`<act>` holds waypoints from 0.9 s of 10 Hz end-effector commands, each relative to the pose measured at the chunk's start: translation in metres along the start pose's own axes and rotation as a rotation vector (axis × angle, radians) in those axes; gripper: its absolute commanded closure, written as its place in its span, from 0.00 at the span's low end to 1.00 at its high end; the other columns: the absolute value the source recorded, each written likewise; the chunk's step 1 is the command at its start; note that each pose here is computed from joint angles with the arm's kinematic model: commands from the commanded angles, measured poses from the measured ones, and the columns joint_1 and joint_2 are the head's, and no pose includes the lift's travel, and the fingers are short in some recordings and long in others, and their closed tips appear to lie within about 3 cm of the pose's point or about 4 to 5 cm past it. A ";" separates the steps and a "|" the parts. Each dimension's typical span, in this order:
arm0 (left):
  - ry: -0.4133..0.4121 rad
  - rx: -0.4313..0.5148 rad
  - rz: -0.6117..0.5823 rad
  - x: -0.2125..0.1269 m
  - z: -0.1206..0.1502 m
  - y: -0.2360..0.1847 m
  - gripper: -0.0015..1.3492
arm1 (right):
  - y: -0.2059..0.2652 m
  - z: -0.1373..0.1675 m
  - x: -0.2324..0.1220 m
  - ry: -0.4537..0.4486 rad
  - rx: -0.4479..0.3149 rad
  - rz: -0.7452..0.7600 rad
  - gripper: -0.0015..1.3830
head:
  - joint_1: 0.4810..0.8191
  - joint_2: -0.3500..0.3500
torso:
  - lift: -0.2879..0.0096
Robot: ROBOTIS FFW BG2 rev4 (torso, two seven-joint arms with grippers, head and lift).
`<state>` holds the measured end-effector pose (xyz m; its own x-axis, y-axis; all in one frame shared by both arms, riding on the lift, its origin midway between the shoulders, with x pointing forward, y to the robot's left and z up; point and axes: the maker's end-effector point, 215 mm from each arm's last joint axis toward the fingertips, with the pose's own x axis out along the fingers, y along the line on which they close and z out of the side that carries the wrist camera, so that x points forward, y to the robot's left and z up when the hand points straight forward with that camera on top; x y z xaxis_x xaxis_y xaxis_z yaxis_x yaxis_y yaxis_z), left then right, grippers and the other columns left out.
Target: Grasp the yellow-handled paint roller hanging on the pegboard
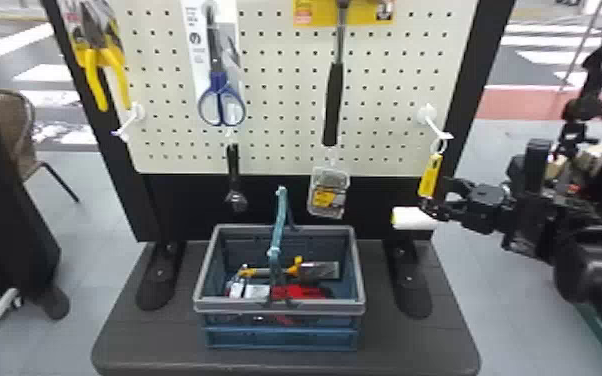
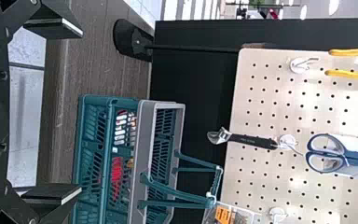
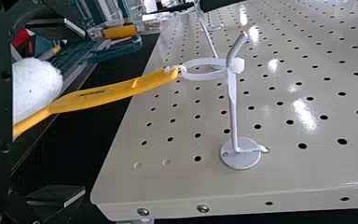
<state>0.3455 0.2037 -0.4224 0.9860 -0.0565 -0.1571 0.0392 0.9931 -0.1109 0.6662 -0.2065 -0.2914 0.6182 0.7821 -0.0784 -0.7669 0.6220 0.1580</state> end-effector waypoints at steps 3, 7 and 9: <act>0.002 -0.003 -0.008 0.005 -0.005 -0.005 0.11 | 0.007 -0.002 0.012 0.025 0.000 0.029 0.28 | 0.20 0.50 | 0.63; -0.002 -0.003 -0.007 0.006 -0.004 -0.005 0.11 | 0.008 0.004 0.014 0.013 -0.004 0.030 0.80 | 0.20 0.50 | 0.63; 0.003 -0.004 -0.008 0.005 -0.006 -0.005 0.11 | 0.007 0.005 0.014 0.006 -0.014 0.025 0.90 | 0.20 0.50 | 0.63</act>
<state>0.3497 0.1990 -0.4283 0.9853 -0.0630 -0.1586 0.0449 0.9924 -0.1150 0.6705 -0.1915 -0.2861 0.5977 0.7976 -0.0813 -0.7842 0.6027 0.1474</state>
